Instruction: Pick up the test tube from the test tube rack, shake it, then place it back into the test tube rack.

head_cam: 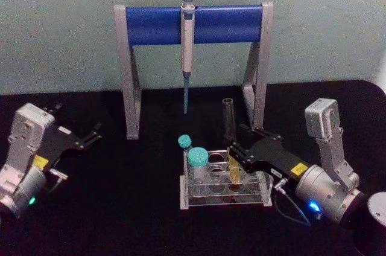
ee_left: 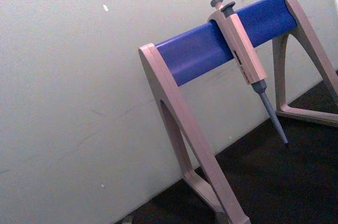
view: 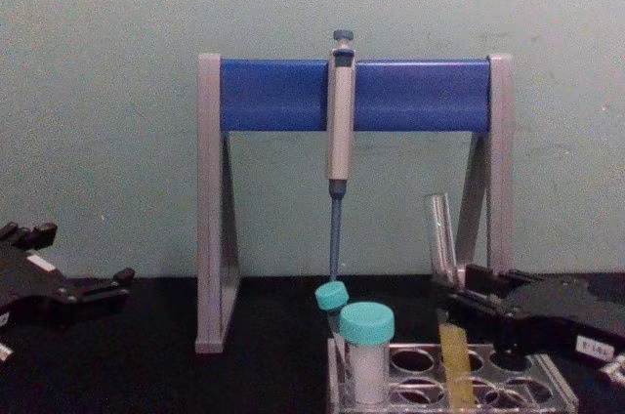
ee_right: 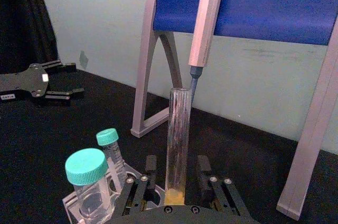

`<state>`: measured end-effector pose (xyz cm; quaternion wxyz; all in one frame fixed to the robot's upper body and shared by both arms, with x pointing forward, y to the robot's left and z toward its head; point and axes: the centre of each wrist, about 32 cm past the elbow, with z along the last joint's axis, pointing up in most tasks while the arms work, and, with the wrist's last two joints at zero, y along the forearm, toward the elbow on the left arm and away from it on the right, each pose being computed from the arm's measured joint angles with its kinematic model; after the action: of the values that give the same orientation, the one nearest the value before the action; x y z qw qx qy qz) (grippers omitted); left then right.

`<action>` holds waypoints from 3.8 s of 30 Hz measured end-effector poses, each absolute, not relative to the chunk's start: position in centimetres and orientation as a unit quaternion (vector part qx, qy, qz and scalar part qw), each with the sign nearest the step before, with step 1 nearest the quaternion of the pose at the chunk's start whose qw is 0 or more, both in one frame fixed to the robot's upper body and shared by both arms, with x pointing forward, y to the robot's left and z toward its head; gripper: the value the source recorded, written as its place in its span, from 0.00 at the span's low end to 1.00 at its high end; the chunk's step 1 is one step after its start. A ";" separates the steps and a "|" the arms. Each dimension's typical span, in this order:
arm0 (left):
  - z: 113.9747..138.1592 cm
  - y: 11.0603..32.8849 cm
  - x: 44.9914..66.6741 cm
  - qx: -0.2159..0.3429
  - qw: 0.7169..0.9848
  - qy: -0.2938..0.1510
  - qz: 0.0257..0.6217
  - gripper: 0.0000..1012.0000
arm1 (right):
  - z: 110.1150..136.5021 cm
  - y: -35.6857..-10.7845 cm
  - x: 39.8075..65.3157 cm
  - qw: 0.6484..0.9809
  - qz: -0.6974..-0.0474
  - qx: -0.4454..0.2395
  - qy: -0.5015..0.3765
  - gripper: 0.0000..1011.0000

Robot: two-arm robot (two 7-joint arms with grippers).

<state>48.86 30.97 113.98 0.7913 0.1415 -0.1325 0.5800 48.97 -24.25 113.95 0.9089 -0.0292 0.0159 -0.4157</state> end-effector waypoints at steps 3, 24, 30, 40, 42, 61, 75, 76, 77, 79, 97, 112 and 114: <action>114.0 31.0 48.9 0.142 0.791 -0.132 0.580 1.00 | 114.0 -24.3 49.0 0.909 -0.416 -0.029 0.016 0.51; 114.0 31.0 48.9 0.141 0.791 -0.132 0.580 1.00 | 114.0 -24.3 49.0 0.909 -0.415 -0.028 0.016 0.99; 114.0 31.0 48.9 0.141 0.791 -0.132 0.580 1.00 | 114.1 -24.6 48.7 0.910 -0.413 -0.028 0.012 0.99; 114.0 31.0 48.9 0.141 0.791 -0.132 0.580 1.00 | 114.9 -26.1 46.0 0.890 -0.456 -0.018 -0.011 0.99; 114.0 31.0 48.9 0.141 0.791 -0.132 0.580 1.00 | 114.9 -26.5 45.1 0.873 -0.488 -0.014 -0.016 0.99; 114.0 31.0 48.9 0.141 0.791 -0.132 0.580 1.00 | 110.7 -26.7 43.3 0.788 -0.612 -0.065 0.001 0.99; 114.0 31.0 48.9 0.142 0.791 -0.132 0.580 1.00 | 108.9 -26.6 44.1 0.795 -0.599 -0.094 0.028 0.99; 114.0 31.0 48.9 0.141 0.791 -0.132 0.580 1.00 | 108.8 -26.6 44.1 0.795 -0.598 -0.096 0.030 0.99; 114.0 31.0 48.9 0.141 0.791 -0.132 0.580 1.00 | 108.8 -26.6 44.1 0.795 -0.597 -0.097 0.030 0.99; 114.0 31.0 48.9 0.141 0.791 -0.132 0.580 1.00 | 108.8 -26.6 44.1 0.796 -0.597 -0.097 0.030 0.99; 114.0 31.0 48.9 0.141 0.791 -0.132 0.580 1.00 | 108.9 -26.6 44.1 0.795 -0.598 -0.096 0.029 0.99; 114.0 31.0 48.9 0.141 0.791 -0.132 0.580 1.00 | 108.9 -26.6 44.0 0.795 -0.599 -0.095 0.029 0.99; 114.0 31.0 48.9 0.141 0.791 -0.132 0.580 1.00 | 108.9 -26.6 44.0 0.795 -0.599 -0.095 0.029 0.99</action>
<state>48.86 30.97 113.98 0.7913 0.1415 -0.1325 0.5799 44.04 -26.62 108.88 0.7946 -0.0951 0.0286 -0.5990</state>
